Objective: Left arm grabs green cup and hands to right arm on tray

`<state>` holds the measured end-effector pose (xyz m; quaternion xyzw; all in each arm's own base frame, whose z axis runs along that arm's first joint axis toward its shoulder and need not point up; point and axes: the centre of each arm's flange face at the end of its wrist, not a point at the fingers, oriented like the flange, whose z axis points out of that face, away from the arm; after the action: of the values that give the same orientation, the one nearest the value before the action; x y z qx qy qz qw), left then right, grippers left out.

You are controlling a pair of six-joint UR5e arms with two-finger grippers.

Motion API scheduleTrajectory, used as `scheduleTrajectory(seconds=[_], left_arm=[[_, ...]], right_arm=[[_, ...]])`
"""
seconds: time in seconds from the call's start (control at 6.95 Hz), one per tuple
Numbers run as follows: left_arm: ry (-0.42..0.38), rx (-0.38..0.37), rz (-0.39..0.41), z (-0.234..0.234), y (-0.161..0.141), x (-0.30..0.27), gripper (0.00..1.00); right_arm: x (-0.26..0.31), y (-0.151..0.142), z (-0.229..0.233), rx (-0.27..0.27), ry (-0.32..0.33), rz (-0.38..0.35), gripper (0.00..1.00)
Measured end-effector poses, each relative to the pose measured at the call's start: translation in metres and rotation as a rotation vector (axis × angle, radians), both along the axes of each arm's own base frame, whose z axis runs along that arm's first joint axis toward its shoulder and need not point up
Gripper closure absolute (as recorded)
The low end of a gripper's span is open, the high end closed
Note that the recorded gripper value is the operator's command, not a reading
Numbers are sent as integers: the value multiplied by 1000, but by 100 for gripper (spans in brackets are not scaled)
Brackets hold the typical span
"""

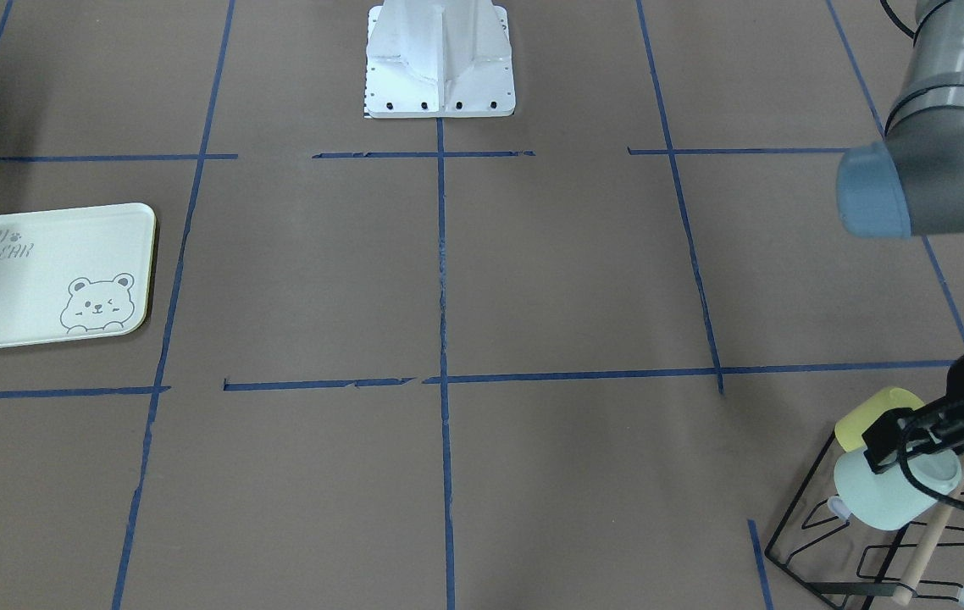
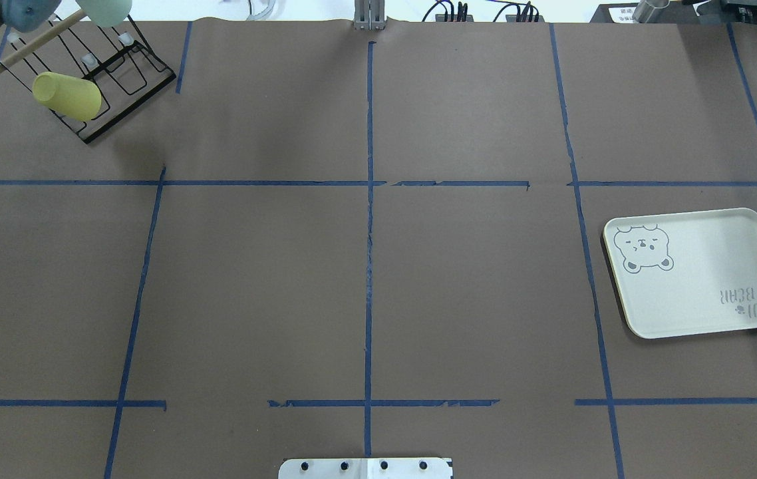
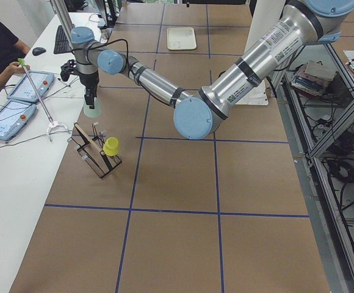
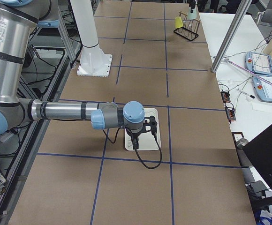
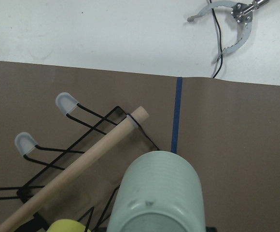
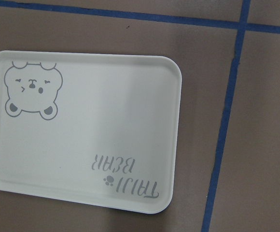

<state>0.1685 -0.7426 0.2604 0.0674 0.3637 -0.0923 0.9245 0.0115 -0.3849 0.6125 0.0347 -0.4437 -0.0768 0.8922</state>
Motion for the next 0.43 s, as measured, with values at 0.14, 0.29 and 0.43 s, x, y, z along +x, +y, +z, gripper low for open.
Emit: scheduleTrajectory(seconds=[0.14, 0.29, 0.43], left_arm=[[13, -4, -16, -27, 26, -4, 94], [51, -23, -38, -41, 66, 13, 94], [101, -58, -58, -51, 111, 46, 94]], right_arm=[[-8, -9, -10, 18, -24, -18, 0], [-19, -23, -24, 43, -45, -34, 0], [-27, -36, -39, 52, -57, -33, 0]])
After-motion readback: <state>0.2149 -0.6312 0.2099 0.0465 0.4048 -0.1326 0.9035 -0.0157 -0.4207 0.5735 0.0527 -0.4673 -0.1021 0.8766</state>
